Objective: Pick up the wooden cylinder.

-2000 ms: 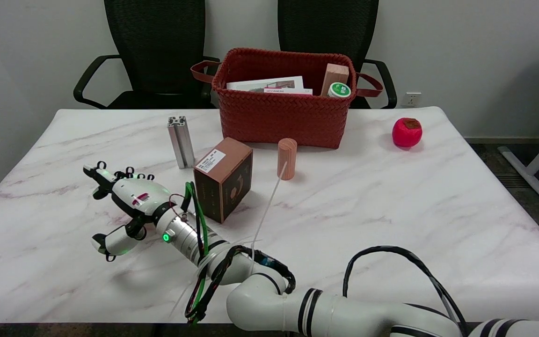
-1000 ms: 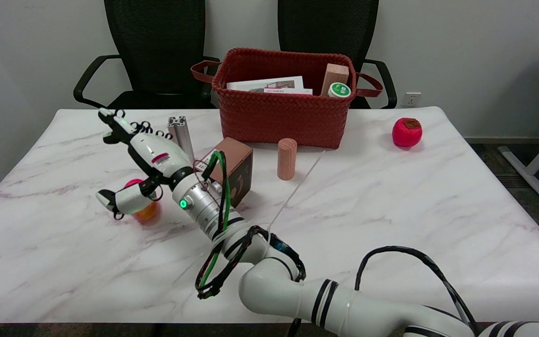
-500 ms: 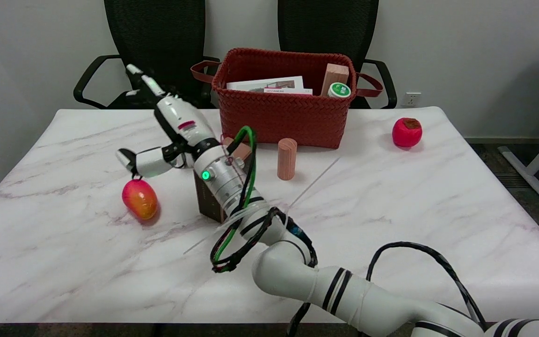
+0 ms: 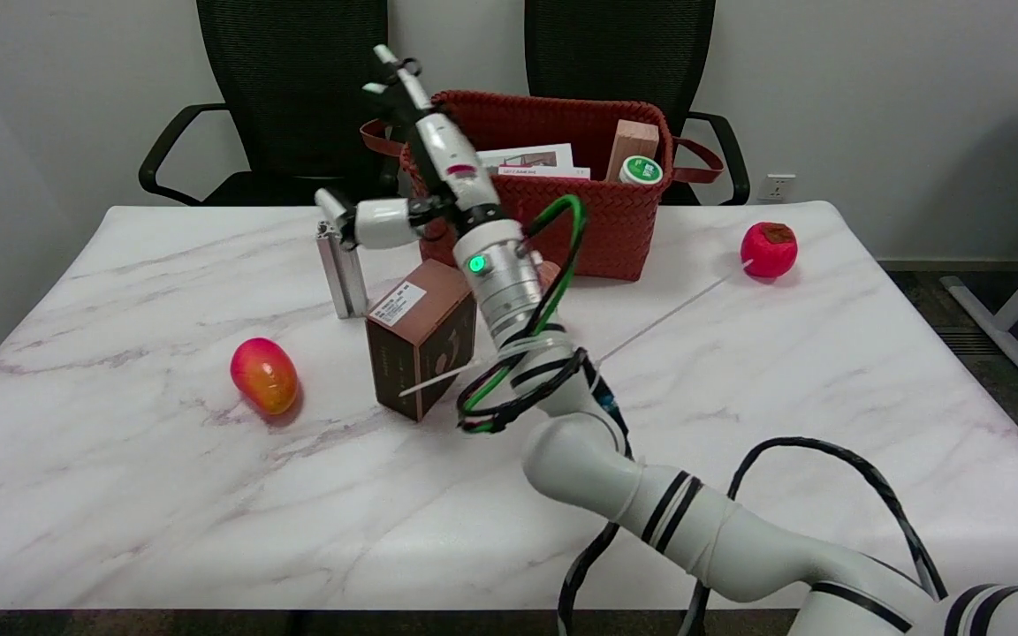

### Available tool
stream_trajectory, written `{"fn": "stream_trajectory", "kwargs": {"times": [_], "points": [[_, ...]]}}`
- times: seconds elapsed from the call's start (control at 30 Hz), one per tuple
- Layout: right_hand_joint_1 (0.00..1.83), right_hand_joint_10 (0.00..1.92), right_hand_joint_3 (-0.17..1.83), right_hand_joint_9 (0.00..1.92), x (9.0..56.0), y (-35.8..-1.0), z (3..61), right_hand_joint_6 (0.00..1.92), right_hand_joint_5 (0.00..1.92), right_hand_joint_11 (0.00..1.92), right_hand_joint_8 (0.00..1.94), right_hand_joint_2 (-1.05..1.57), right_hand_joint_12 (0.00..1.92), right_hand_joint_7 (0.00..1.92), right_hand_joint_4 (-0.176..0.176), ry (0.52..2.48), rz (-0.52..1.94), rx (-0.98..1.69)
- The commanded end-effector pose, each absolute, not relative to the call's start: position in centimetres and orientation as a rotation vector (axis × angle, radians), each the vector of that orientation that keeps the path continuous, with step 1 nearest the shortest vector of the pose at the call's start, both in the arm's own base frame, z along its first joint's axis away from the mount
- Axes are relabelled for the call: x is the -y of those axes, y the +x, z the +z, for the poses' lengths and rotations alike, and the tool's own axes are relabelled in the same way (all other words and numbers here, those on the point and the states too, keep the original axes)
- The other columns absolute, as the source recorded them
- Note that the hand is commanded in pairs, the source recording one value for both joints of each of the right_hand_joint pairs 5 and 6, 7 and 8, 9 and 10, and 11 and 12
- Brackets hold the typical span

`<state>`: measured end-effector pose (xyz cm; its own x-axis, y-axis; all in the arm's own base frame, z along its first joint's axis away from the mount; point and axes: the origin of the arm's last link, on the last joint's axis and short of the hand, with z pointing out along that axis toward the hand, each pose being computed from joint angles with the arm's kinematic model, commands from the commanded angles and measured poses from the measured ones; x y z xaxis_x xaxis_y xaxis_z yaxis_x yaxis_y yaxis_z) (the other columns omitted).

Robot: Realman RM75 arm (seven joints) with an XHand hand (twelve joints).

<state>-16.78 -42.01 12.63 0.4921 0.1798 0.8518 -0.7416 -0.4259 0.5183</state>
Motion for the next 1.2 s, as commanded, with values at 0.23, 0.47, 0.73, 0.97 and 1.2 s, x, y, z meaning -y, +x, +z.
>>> {"fn": "stream_trajectory", "kwargs": {"times": [0.23, 0.47, 0.73, 0.97, 1.2], "points": [[1.12, 0.35, 0.92, 0.35, 42.2, -15.6, 25.2, 0.08, 0.08, 0.17, 0.3, 0.35, 0.17, 0.3, 0.0, 1.399, 1.348, 0.399], [1.13, 0.25, 0.88, 0.25, 40.3, -16.2, 27.8, 0.0, 0.0, 0.0, 0.26, 0.24, 0.0, 0.26, 0.0, 1.367, 1.362, 0.439], [1.13, 0.14, 0.88, 0.14, 38.4, -18.0, 29.0, 0.0, 0.0, 0.0, 0.21, 0.24, 0.0, 0.21, 0.0, 1.32, 1.352, 0.453], [1.15, 0.14, 0.87, 0.14, 37.1, -19.9, 29.3, 0.0, 0.0, 0.0, 0.19, 0.21, 0.0, 0.19, 0.0, 1.282, 1.34, 0.484], [1.17, 0.09, 0.84, 0.09, 37.0, -21.4, 29.5, 0.0, 0.0, 0.0, 0.18, 0.17, 0.0, 0.18, 0.0, 1.26, 1.369, 0.563]]}}
